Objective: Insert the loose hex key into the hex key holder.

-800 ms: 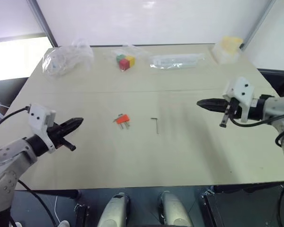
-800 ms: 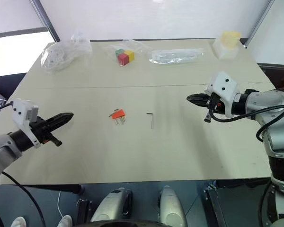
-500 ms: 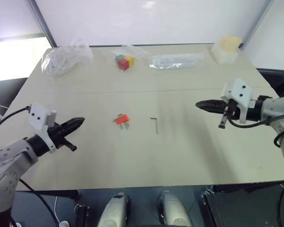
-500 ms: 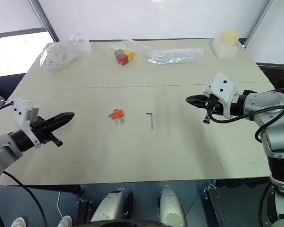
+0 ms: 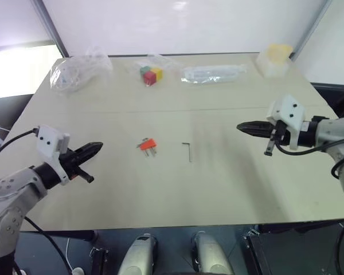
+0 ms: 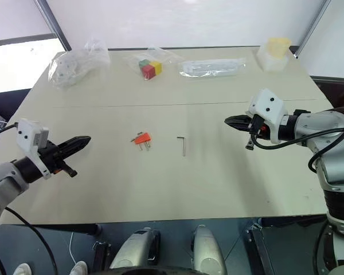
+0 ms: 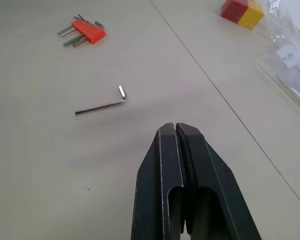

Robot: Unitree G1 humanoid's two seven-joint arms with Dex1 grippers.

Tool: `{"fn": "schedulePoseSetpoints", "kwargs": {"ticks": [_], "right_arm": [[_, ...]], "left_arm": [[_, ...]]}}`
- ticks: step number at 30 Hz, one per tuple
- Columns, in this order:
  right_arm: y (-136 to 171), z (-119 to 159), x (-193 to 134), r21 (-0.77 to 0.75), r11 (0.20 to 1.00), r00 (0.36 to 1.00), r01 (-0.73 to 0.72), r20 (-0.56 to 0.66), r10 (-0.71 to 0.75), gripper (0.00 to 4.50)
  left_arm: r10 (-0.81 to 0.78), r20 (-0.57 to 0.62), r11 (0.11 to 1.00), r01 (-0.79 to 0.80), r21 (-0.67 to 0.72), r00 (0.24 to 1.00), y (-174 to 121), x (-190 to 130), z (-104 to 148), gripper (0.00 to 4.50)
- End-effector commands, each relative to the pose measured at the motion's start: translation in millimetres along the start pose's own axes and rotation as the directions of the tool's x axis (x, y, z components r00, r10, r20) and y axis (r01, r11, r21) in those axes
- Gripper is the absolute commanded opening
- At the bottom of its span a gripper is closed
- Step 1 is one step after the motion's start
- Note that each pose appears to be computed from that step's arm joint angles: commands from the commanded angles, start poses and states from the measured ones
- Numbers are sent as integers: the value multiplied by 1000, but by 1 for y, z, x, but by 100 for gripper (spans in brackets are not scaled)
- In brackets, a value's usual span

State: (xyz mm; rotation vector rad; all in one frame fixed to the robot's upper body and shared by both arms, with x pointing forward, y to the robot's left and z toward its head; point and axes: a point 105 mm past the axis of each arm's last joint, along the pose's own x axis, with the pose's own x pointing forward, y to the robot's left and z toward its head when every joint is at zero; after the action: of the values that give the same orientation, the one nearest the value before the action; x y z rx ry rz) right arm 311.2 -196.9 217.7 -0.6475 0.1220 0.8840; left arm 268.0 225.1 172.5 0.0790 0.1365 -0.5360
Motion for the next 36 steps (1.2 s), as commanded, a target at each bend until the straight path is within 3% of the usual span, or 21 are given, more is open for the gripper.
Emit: {"fn": "schedulePoseSetpoints", "kwargs": {"ticks": [1,8,11,15,20,21,27,36], "right_arm": [[-2,8,-2,-38,999,1000,10,22,-9,4],[2,10,6,-16,1000,999,-7,44,8,4],[16,11,36,-7,998,995,-67,75,67,4],[35,20,78,-46,985,976,-166,133,170,175],[52,33,137,-155,931,925,-329,143,351,421],[51,37,150,-174,921,917,-349,141,374,440],[48,58,199,-243,879,889,-411,108,446,440],[62,46,225,-302,858,901,-416,-9,434,440]], "left_arm": [[-1,47,999,-1,36,999,-2,0,12,0],[4,52,1000,-6,29,999,-2,2,12,0],[-2,50,1000,1,16,999,-5,9,6,0],[-12,45,1000,12,-7,999,-9,18,-2,0],[-15,15,1000,15,-19,1000,-9,23,-17,0],[-19,3,1000,19,-18,1000,-10,22,-21,0],[-33,-132,999,30,-25,991,-7,-3,-54,0],[39,-103,999,-42,-32,994,-7,-15,-52,0]]}}
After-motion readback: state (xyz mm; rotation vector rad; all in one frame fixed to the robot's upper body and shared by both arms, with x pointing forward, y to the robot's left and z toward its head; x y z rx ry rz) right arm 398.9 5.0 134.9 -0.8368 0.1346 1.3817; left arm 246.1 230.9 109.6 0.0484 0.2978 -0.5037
